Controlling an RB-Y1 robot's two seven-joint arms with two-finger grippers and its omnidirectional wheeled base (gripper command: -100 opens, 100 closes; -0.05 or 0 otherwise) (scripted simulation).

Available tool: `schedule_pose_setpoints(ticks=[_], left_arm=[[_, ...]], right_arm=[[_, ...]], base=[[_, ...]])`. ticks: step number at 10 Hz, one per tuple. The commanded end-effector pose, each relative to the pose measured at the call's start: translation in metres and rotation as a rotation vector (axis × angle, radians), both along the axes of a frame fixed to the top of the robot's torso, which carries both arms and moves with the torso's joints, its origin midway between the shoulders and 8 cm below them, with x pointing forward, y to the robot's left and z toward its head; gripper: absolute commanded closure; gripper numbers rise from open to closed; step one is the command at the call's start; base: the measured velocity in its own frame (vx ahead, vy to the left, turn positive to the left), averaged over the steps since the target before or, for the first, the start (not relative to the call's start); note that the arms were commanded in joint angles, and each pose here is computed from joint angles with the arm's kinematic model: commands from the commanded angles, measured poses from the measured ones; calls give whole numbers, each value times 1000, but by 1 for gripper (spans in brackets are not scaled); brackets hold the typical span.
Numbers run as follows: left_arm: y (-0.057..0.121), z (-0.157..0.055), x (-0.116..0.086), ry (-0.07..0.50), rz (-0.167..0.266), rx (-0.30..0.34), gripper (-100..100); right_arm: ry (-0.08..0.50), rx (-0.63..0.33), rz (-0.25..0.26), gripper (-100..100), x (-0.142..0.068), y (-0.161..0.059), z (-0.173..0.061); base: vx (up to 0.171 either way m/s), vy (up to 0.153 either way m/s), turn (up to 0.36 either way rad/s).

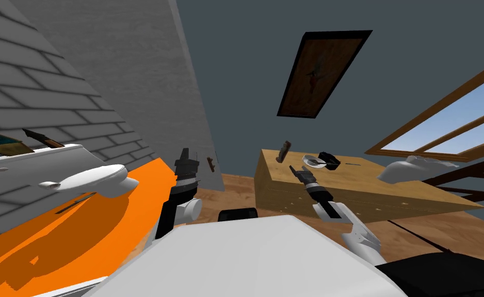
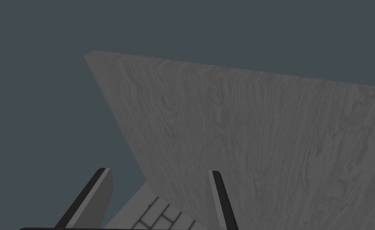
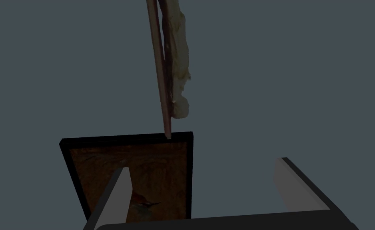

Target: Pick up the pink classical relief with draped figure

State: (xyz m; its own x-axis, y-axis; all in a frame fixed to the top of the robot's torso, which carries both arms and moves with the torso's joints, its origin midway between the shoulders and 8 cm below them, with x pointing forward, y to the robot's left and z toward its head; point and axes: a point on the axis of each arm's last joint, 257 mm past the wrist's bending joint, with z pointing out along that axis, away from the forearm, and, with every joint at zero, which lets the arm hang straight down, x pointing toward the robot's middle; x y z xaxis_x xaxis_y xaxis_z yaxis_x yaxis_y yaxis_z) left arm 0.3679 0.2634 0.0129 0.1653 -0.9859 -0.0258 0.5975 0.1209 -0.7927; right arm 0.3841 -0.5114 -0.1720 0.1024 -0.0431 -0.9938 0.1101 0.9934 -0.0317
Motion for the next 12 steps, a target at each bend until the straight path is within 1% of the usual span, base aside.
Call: schedule_pose_setpoints(ticks=[1,3,6,8,9,10,11,12], left_arm=[[0,0,0,0,0,0,0],[0,0,0,0,0,0,0],[0,0,0,0,0,0,0],[0,0,0,0,0,0,0],[0,0,0,0,0,0,0],[0,0,0,0,0,0,0],[0,0,0,0,0,0,0],[0,0,0,0,0,0,0]], right_arm=[[2,-38,-12,-100,2,-5,0],[5,-76,-26,-100,4,-10,-1],[7,-134,-45,-100,10,-19,1],[2,-148,-48,-100,14,-20,5],[4,-143,-47,-100,12,-20,4],[3,-144,-47,0,13,-20,4],[3,-151,-65,-100,4,-42,6],[18,-144,-75,-100,2,-47,-2]], base=[[180,-8,-8],[173,-5,-4],[198,-39,27],[242,-85,61],[97,-32,19],[20,-7,1],[-26,33,304],[-42,41,186]])
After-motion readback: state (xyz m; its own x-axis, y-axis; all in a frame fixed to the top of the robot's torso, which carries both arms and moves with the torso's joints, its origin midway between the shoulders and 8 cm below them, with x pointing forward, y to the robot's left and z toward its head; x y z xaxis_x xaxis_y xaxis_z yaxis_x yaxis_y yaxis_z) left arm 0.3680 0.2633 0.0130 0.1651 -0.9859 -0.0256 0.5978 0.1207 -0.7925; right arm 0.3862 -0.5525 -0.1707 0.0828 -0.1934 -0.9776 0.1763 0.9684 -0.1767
